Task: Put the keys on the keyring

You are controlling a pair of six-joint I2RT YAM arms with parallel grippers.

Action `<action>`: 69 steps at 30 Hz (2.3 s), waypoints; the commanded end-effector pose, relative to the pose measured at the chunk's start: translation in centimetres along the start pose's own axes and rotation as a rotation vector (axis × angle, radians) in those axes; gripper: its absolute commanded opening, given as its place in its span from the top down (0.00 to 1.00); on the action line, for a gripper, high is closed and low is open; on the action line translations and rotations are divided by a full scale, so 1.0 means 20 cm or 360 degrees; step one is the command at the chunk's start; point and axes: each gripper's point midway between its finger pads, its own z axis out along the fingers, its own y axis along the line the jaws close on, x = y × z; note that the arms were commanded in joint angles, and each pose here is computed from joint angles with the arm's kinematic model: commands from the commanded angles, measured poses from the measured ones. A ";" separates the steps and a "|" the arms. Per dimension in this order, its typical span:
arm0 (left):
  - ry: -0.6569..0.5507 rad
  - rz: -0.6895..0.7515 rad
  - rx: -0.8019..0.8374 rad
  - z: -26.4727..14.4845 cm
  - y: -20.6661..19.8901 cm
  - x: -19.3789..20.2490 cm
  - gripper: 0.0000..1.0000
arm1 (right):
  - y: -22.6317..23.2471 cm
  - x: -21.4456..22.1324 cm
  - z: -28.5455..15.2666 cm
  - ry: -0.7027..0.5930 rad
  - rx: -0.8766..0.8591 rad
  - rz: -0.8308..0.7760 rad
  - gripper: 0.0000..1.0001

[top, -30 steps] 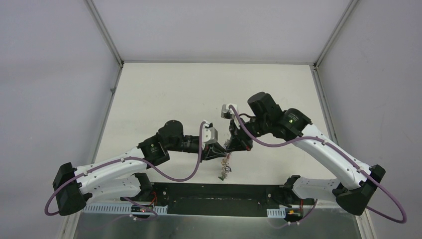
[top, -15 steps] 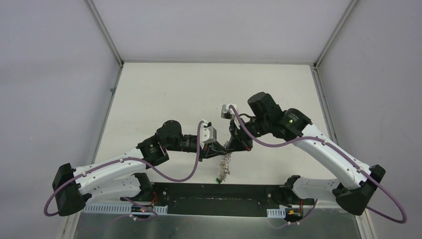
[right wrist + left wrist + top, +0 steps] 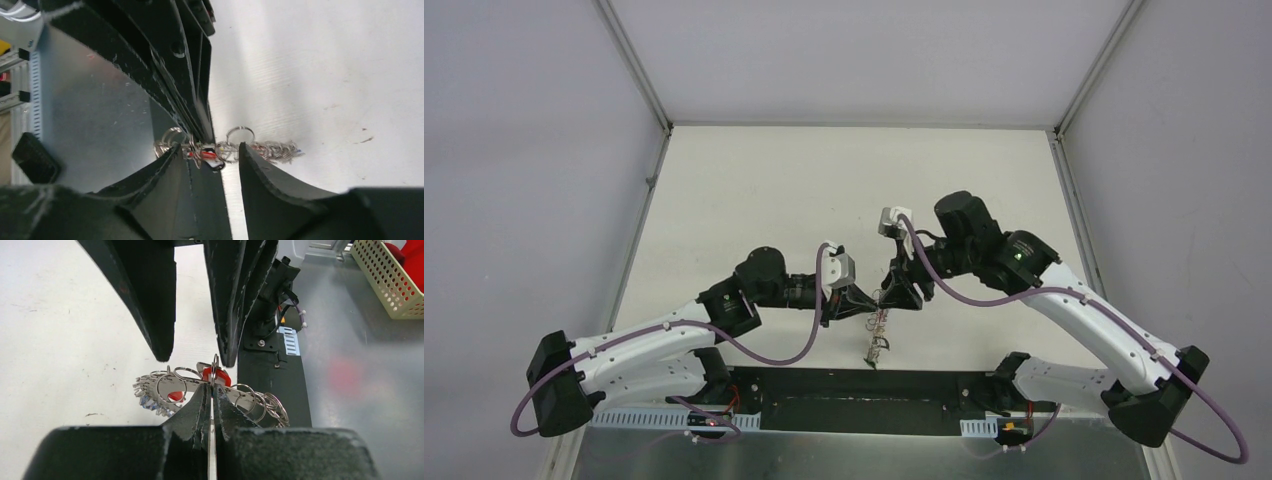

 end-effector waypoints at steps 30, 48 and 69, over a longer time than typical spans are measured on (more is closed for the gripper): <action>-0.0767 0.0195 -0.0033 -0.18 -0.08 -0.36 1.00 | 0.17 -0.22 -0.17 -0.0656 -0.0534 0.0011 0.55; -0.0747 0.0170 -0.0042 -0.17 -0.07 -0.36 1.00 | 0.11 -0.19 -0.05 -0.0573 -0.0582 0.0122 0.74; -0.0791 0.0178 -0.0059 -0.21 -0.09 -0.38 1.00 | 0.08 -0.08 -0.01 -0.0496 -0.0455 0.0102 1.00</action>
